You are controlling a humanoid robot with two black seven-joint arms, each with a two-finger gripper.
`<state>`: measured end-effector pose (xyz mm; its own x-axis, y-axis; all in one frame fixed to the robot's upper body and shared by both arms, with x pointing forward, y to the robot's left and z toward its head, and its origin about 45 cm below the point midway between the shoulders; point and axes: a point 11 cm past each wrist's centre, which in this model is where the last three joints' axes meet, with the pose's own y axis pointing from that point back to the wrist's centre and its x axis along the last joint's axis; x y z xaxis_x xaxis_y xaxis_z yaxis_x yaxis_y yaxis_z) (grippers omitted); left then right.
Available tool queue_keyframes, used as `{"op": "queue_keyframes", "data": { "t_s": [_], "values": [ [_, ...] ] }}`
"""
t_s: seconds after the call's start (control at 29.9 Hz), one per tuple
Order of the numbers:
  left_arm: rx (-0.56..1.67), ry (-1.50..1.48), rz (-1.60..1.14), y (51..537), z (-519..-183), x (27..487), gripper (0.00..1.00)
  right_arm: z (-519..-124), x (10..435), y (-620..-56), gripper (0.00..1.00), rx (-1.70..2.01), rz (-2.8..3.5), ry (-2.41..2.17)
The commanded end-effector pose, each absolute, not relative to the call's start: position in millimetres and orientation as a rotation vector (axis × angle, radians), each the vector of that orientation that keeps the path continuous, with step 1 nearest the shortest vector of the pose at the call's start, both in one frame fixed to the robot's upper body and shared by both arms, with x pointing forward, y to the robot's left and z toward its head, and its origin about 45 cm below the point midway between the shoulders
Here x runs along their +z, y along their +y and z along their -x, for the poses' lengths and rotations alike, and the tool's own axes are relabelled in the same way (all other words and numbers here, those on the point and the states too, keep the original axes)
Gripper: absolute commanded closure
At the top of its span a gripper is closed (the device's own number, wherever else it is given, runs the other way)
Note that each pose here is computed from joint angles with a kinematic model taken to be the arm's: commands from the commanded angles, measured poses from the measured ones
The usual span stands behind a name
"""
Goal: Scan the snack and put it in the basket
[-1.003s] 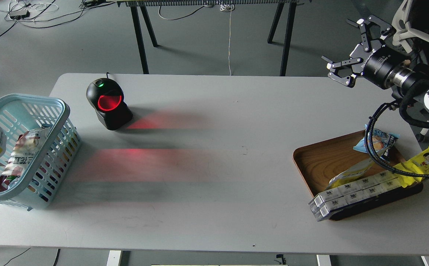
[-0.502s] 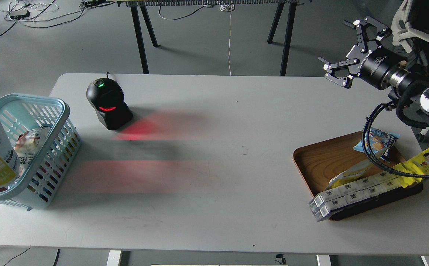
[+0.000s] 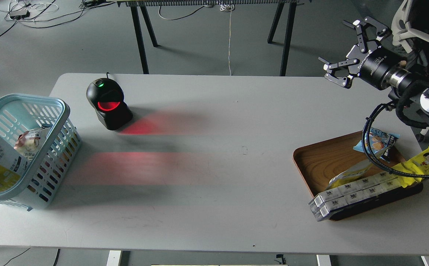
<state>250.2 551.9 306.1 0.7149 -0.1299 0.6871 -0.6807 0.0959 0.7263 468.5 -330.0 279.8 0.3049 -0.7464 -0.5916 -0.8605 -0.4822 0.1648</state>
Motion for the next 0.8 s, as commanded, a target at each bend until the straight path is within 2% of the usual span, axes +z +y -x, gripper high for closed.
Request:
{"op": "queue_keyframes", "data": {
  "t_s": [0.0,0.1,0.4,0.6,0.77],
  "values": [
    [0.497,-0.724,-1.440,554.2,-252.9,314.9,0.05,-468.7,279.4,-328.6,0.03,0.927,2.385,1.483],
    [0.538,-0.779,-1.431,553.0,-262.9,334.1,0.01,-468.8,278.4,-326.3,0.03,0.928,2.391,1.480],
    [0.712,-0.996,-1.320,533.9,-303.4,414.8,0.01,-472.4,286.2,-324.4,0.03,0.912,2.390,1.483],
    [0.948,-1.015,-0.973,487.9,-352.1,449.8,0.01,-478.1,293.8,-318.8,0.03,0.911,2.369,1.509],
    [1.109,-0.823,-0.640,433.4,-404.2,443.8,0.01,-479.6,294.4,-307.6,0.03,0.921,2.377,1.487]
  ]
}}
